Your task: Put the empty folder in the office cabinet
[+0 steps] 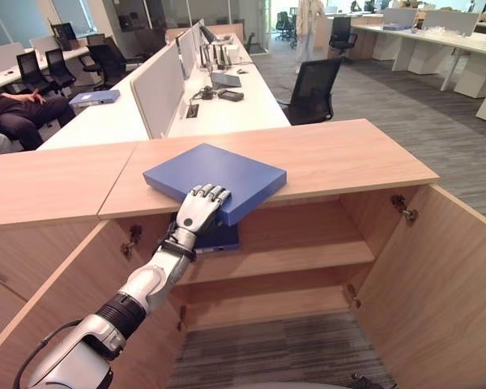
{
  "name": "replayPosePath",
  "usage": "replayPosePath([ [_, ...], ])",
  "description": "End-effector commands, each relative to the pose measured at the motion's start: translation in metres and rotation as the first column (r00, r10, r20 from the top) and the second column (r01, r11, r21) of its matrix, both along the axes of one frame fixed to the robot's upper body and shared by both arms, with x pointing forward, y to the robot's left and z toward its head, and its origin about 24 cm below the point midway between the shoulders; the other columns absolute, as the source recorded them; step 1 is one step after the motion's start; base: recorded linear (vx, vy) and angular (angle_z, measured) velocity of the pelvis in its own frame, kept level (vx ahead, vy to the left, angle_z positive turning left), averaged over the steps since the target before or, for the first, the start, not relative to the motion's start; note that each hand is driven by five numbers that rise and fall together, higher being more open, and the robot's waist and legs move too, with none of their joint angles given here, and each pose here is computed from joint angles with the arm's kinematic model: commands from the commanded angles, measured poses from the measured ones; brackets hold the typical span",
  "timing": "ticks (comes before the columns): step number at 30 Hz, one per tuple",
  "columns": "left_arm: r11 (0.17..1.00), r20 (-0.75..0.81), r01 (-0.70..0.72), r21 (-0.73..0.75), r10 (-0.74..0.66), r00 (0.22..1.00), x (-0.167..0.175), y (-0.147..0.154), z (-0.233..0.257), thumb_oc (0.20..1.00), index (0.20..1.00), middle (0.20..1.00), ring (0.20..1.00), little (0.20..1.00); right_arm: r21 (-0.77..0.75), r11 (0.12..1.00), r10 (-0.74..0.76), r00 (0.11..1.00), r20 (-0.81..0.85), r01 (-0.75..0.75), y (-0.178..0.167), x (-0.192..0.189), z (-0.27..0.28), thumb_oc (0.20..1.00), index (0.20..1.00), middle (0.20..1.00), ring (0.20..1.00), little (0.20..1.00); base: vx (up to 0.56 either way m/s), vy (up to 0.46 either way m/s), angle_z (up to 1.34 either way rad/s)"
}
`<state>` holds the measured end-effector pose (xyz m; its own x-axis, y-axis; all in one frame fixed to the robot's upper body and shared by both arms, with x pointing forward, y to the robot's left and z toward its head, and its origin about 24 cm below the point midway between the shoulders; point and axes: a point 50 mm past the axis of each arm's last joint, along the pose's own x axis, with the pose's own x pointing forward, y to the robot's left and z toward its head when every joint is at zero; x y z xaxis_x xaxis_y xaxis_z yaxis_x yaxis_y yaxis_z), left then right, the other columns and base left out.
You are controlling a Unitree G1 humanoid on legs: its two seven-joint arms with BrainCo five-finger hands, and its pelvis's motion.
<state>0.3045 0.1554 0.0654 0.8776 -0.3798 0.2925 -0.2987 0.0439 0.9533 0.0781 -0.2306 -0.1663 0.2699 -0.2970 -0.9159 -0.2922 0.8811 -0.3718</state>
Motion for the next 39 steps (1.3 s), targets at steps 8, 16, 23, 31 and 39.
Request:
replayPosePath([
  [8, 0.961, -0.017, 0.083, -0.264, -0.09, 0.996, -0.029, 0.01, 0.041, 0.2, 0.2, 0.2, 0.2, 0.2, -0.045, 0.998, -0.039, 0.999, -0.037, 0.038, -0.009, 0.001, 0.002, 1.0, 1.0, 1.0, 1.0, 1.0, 0.0, 0.004, 0.01],
  [16, 0.61, -0.085, 0.142, -0.78, -0.328, 0.941, -0.073, 0.01, 0.062, 0.2, 0.2, 0.2, 0.2, 0.2, -0.032, 0.997, -0.079, 0.992, -0.094, 0.076, -0.015, -0.017, 0.0, 1.0, 1.0, 1.0, 1.0, 1.0, 0.0, -0.001, 0.02],
  [23, 0.104, 0.063, 0.165, -0.981, -0.631, 0.774, -0.087, 0.015, 0.1, 0.2, 0.2, 0.2, 0.2, 0.2, 0.019, 0.999, -0.033, 0.991, -0.132, 0.036, -0.017, -0.016, 0.001, 1.0, 1.0, 1.0, 1.0, 1.0, -0.01, -0.003, 0.02],
  [31, -0.175, 0.17, 0.065, -0.982, -0.689, 0.705, -0.088, 0.009, 0.096, 0.2, 0.2, 0.2, 0.2, 0.2, 0.048, 0.999, 0.006, 0.99, -0.141, 0.001, -0.012, -0.013, 0.0, 1.0, 1.0, 1.0, 1.0, 1.0, -0.01, -0.002, 0.02],
  [39, -0.153, 0.14, 0.047, -0.987, -0.68, 0.72, -0.089, 0.009, 0.091, 0.2, 0.2, 0.2, 0.2, 0.2, 0.055, 0.998, -0.001, 0.989, -0.151, 0.009, -0.014, -0.017, 0.0, 1.0, 1.0, 1.0, 1.0, 1.0, 0.0, 0.0, 0.03],
])
